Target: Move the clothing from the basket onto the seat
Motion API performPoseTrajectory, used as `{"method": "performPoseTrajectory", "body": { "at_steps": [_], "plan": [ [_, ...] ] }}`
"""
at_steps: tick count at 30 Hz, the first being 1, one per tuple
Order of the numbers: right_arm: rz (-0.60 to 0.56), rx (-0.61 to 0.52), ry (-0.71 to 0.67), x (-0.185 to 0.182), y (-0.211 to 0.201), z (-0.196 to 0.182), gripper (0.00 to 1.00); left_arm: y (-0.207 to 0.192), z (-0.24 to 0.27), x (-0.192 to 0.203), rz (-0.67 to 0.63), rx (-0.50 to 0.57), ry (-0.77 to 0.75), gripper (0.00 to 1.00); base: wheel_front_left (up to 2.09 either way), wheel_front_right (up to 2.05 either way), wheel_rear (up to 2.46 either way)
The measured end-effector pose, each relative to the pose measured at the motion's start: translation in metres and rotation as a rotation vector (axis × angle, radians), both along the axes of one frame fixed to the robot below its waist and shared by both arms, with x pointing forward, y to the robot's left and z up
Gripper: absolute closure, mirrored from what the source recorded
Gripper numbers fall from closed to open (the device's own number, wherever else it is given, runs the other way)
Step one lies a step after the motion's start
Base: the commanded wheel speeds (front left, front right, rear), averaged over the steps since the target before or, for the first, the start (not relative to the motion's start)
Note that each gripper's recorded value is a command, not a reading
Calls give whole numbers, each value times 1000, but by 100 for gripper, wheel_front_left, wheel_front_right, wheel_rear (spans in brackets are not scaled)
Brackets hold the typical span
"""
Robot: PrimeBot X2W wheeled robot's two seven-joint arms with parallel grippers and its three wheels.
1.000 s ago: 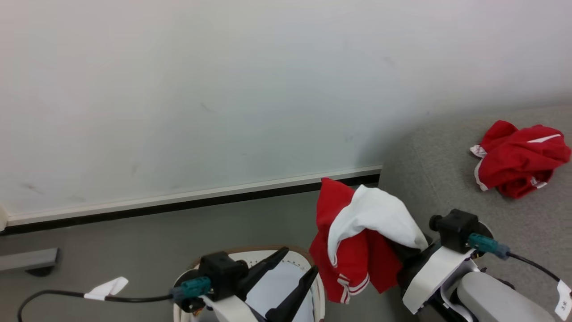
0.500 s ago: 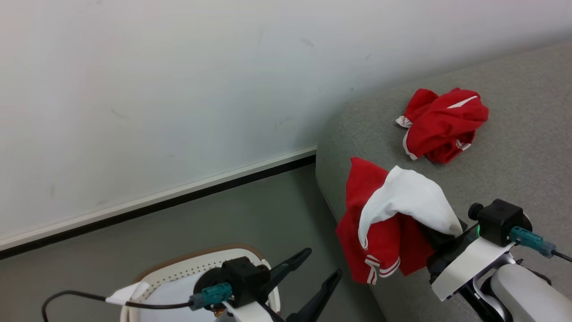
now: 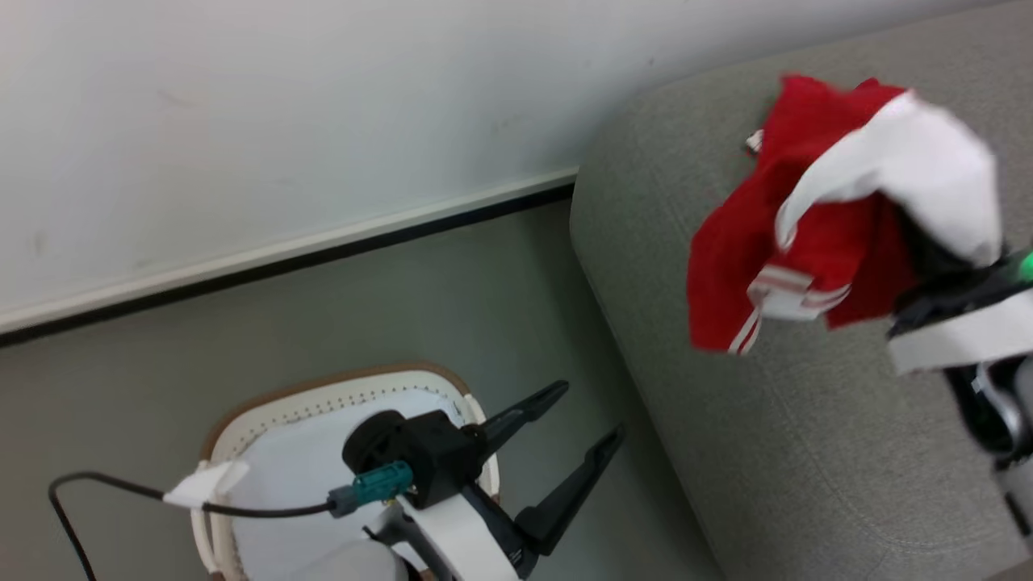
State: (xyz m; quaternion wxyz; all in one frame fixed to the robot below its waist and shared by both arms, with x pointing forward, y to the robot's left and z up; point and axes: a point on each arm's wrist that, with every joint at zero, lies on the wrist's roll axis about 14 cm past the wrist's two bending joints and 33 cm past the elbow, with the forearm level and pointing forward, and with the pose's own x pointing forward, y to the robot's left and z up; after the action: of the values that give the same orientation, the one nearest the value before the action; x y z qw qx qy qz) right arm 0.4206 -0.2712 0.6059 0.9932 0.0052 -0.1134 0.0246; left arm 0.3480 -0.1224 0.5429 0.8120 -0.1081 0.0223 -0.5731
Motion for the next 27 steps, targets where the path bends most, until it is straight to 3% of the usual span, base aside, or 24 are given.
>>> {"method": "performPoseTrajectory", "body": {
  "at_steps": [9, 14, 21, 24, 27],
  "plan": [
    [-265, -167, -235, 86, -79, 111, 100, 26, -36, 61, 82, -9, 55, 0, 0, 0, 0],
    [-453, -224, -198, 120, -130, 120, 100, 43, -62, 88, 135, -15, 101, 0, 0, 0, 0],
    [-697, -286, 64, 143, -199, 34, 100, 67, -112, 113, 197, 21, 180, 0, 0, 0, 0],
    [-763, -229, 189, 140, -213, -33, 100, 74, -132, 114, 211, 34, 224, 0, 0, 0, 0],
    [-746, -150, 324, 142, -195, -112, 100, 83, -146, 115, 237, 56, 250, 0, 0, 0, 0]
  ]
}}
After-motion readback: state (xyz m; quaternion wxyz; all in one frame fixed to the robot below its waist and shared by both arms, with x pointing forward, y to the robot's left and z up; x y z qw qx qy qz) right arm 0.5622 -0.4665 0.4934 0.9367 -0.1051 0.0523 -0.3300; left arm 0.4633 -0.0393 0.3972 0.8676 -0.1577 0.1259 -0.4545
